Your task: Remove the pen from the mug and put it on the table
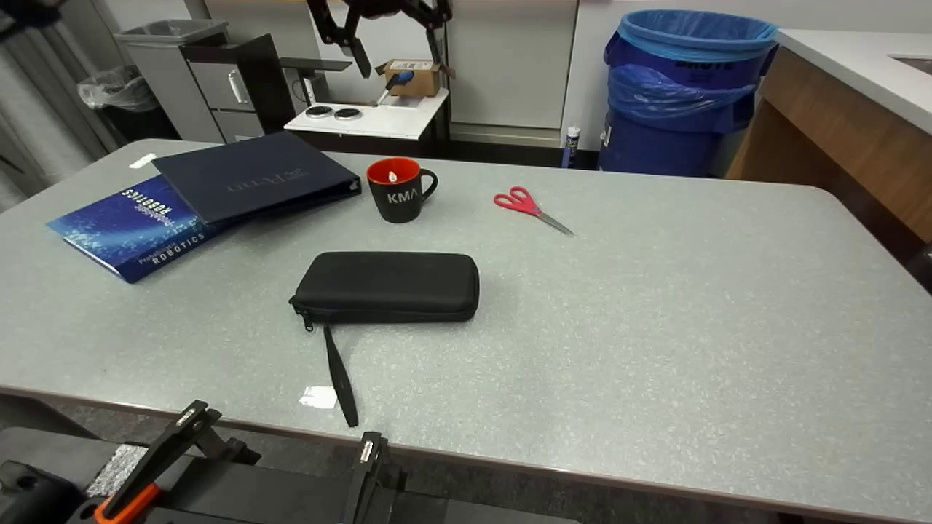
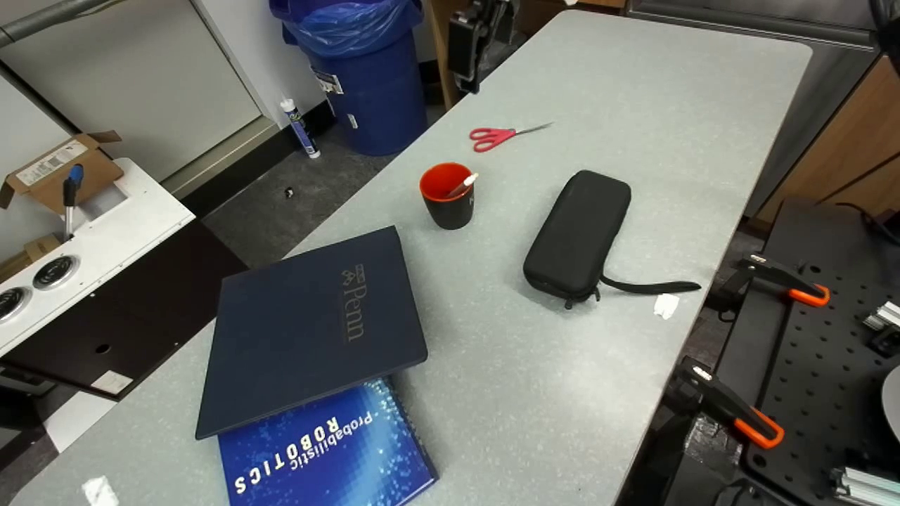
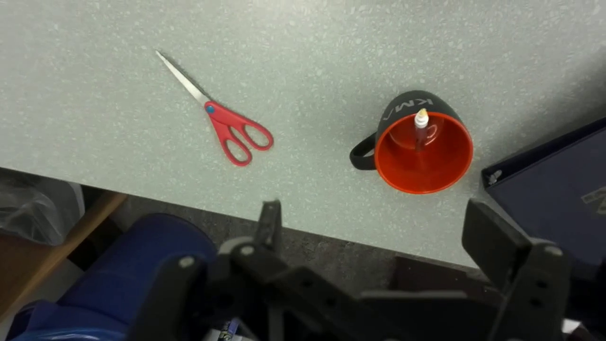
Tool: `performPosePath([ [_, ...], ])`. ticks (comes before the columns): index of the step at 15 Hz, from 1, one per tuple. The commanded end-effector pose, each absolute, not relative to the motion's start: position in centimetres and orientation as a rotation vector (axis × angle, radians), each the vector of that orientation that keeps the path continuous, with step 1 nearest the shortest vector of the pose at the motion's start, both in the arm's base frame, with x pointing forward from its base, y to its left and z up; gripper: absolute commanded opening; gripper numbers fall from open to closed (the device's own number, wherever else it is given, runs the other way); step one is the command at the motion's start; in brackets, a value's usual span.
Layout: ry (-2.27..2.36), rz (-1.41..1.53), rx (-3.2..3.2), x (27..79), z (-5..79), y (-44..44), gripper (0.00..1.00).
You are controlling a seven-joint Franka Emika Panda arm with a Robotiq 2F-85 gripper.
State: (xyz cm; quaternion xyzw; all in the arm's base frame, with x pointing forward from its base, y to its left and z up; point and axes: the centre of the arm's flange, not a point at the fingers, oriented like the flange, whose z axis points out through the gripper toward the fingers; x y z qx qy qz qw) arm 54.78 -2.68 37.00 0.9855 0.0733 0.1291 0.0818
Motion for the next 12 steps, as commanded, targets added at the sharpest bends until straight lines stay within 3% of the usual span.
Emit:
performPosePath([
  [1,0.251,0.316,3.007,58.4,33.5,0.0,1.0],
  [12,0.238,0.146,3.067,58.4,27.3,2.5,1.0],
])
